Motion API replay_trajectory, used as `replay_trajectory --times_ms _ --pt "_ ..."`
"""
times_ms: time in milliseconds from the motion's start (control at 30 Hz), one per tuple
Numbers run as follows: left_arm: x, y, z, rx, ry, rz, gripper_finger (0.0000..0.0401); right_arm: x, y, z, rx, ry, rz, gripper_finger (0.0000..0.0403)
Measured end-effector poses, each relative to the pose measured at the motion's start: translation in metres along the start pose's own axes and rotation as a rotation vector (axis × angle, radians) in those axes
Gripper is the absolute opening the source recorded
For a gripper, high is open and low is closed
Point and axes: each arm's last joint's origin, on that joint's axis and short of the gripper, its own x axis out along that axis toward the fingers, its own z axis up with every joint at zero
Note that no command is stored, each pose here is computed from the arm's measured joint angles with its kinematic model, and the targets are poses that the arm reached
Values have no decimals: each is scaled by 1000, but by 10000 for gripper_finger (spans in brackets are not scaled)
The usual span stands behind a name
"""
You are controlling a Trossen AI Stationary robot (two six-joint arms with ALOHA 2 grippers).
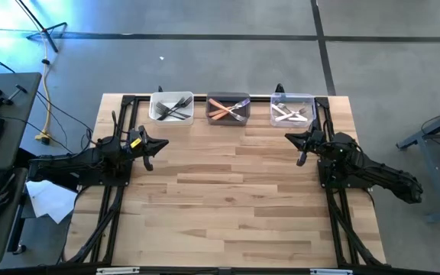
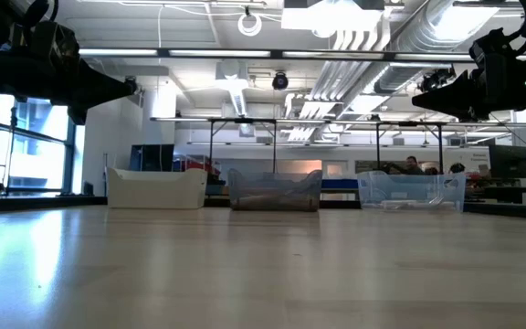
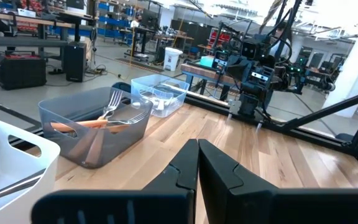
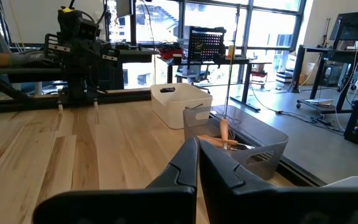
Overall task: Sort silverware by color (type)
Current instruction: Return to Home Position
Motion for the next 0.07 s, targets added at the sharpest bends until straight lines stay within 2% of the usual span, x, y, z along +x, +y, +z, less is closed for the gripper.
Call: replay_trajectory --times_ms 67 --pt "0 0 0 0 0 0 3 0 0 0 0 0 0 0"
